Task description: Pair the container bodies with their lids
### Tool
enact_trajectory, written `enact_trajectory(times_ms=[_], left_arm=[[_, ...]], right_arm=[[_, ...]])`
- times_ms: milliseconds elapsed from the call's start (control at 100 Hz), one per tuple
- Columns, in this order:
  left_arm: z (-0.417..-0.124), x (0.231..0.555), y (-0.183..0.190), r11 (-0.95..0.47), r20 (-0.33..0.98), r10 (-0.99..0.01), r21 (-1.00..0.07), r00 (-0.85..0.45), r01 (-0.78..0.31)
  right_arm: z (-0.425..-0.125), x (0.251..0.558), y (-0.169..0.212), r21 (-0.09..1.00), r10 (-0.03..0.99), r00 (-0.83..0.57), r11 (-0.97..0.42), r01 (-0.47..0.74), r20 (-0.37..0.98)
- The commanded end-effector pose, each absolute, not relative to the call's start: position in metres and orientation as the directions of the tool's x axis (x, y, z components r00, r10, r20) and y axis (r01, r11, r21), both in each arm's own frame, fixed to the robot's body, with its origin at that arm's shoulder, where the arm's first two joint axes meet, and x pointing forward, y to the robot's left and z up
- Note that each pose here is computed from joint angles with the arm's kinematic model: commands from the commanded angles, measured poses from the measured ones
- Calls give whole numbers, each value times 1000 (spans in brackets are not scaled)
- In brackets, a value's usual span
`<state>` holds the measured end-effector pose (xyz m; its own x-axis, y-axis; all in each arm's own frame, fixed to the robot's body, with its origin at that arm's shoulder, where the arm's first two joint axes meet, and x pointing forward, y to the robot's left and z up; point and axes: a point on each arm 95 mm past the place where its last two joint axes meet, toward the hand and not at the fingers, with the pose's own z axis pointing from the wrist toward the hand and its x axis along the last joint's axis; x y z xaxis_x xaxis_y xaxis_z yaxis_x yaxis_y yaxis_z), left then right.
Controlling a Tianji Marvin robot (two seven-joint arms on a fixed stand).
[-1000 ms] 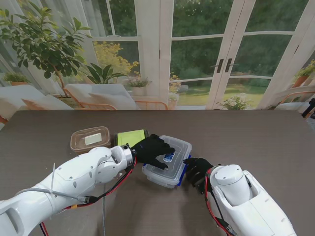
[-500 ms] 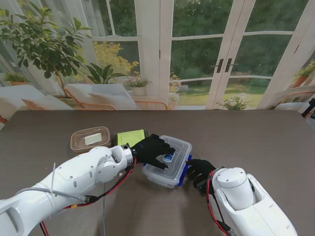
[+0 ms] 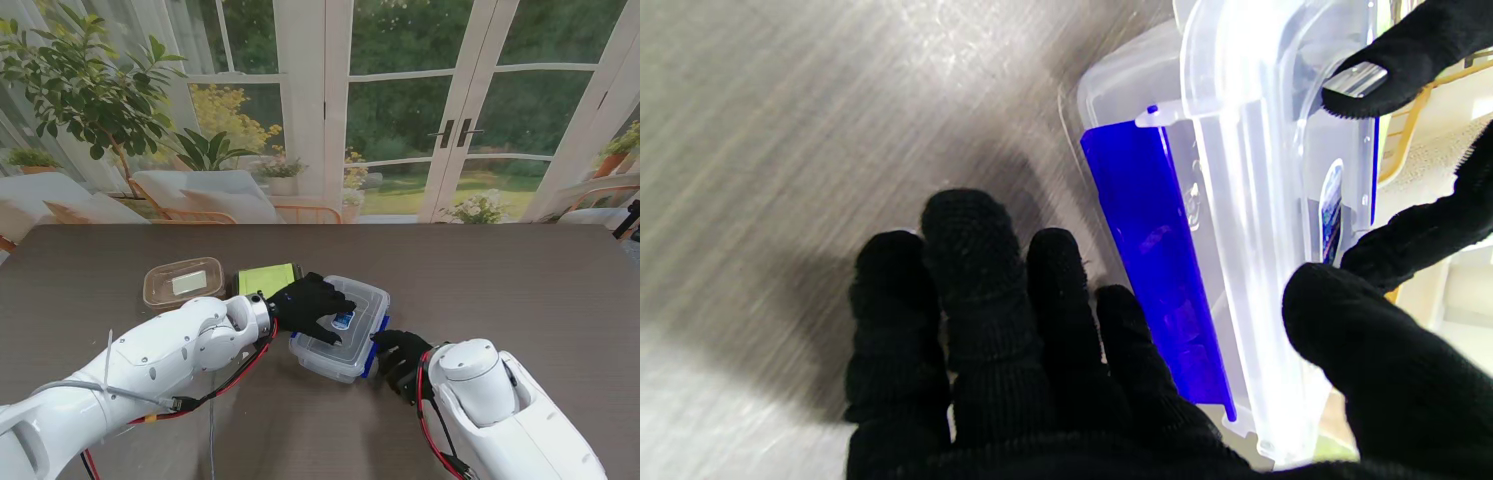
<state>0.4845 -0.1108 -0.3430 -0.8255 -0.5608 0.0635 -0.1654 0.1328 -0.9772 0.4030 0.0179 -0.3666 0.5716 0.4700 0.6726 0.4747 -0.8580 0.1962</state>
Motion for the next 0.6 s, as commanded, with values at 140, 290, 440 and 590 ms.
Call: enact_trajectory(times_ms=[140,290,440,590], left_arm=[[-355,481,-107,170,70,-565,-965,-822,-199],[-356,481,-106,171,69,-566,-965,-821,-199],[-356,481,-106,171,67,-566,-965,-822,-197],[-357,481,-106,173,69,-564,-965,-823,-199]], right_arm=[[-368,402,25,153,461,586,-854,498,666],[-367,401,26,121,435,599,-862,492,672],[-363,401,25,101,397,612,-882,460,684],[-358,399,24,82,355,616,-901,425,703]])
